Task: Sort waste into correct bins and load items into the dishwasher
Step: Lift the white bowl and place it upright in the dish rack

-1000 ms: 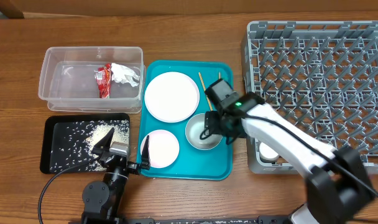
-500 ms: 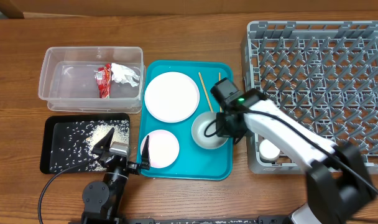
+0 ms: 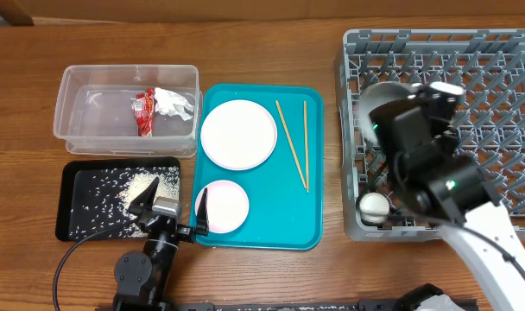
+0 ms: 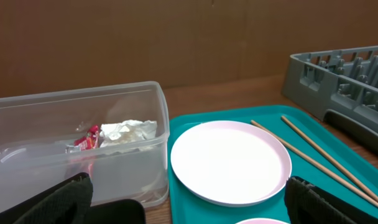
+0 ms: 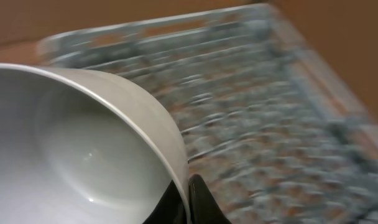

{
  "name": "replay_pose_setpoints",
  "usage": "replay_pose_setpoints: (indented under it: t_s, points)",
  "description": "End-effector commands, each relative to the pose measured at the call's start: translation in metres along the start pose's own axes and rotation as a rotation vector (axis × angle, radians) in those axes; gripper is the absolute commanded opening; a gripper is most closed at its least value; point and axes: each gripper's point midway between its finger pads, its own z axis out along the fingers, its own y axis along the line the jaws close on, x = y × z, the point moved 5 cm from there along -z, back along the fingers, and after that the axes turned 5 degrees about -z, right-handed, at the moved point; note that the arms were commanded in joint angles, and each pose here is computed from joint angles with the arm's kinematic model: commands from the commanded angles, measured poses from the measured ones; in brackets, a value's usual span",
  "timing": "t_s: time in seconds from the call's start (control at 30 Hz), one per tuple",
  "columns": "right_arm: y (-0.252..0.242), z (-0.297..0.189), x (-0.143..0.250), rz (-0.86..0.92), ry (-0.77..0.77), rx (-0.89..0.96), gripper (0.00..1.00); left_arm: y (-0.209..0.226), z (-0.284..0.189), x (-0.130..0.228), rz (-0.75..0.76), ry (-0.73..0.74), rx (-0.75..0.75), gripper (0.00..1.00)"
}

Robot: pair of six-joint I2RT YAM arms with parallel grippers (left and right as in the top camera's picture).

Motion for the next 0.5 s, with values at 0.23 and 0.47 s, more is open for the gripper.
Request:
replay_pose_setpoints:
  t_s: [0.23,0.47]
  points:
    - [-0.085,0.061,-0.026,0.040,-0.096,0.717,0.04,-0.001,0.000,0.000,0.014,-0.006,0.009,1.00]
    - [-0.093,0.106,-0.006,-0.057,0.078,0.744,0.04,-0.001,0.000,0.000,0.014,-0.006,0.009,1.00]
